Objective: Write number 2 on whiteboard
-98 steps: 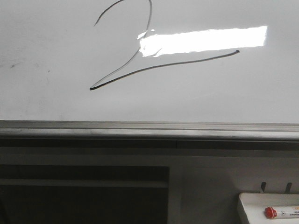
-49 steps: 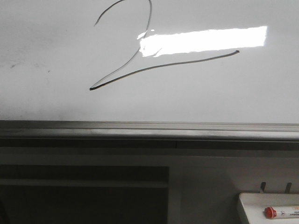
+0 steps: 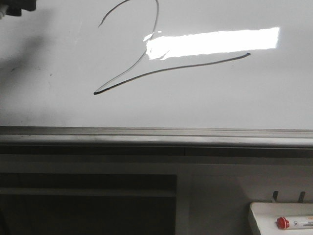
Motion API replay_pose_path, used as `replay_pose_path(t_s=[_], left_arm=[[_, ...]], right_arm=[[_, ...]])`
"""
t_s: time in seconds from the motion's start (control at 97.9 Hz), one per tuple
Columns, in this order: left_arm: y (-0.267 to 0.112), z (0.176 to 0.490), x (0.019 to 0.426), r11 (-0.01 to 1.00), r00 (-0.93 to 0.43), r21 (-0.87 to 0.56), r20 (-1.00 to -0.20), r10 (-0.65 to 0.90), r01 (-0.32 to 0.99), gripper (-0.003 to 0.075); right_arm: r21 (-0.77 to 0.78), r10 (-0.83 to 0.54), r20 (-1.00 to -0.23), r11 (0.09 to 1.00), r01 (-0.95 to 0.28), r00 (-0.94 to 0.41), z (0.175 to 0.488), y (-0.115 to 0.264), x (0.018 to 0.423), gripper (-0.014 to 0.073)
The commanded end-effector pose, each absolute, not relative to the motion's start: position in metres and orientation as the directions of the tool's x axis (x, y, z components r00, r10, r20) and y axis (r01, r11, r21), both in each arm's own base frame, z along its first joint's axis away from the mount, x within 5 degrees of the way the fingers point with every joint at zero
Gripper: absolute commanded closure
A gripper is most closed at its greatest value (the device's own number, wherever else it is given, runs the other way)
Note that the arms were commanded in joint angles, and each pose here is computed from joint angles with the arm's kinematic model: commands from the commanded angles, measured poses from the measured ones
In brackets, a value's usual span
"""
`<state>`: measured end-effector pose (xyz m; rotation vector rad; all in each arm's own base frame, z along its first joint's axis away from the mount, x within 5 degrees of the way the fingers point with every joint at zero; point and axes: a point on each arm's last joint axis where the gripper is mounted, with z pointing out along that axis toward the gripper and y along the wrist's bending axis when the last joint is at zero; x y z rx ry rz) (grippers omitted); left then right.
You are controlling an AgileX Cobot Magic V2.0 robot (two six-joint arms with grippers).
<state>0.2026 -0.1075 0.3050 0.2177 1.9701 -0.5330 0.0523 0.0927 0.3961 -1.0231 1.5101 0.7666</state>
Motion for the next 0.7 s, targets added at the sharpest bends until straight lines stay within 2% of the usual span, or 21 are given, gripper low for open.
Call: replay_pose_path(t_s=[0.0,0.694], left_arm=[[-0.107,0.318,0.212,0.889,-0.362,-0.285,-0.920,-0.150,0.358,0.0741],[-0.119,0.281,0.244,0.919,-0.413,-0.258,-0.903,-0.120,0.297,0.0740]], right_arm=[[-0.039,-0.104,-0.994,0.468,-0.883,-0.012,0.408,0.091,0.056,0.0658],[0.026,-0.059,-0.997,0.443,-0.896,-0.058,0.409,0.092,0.053,0.0658]])
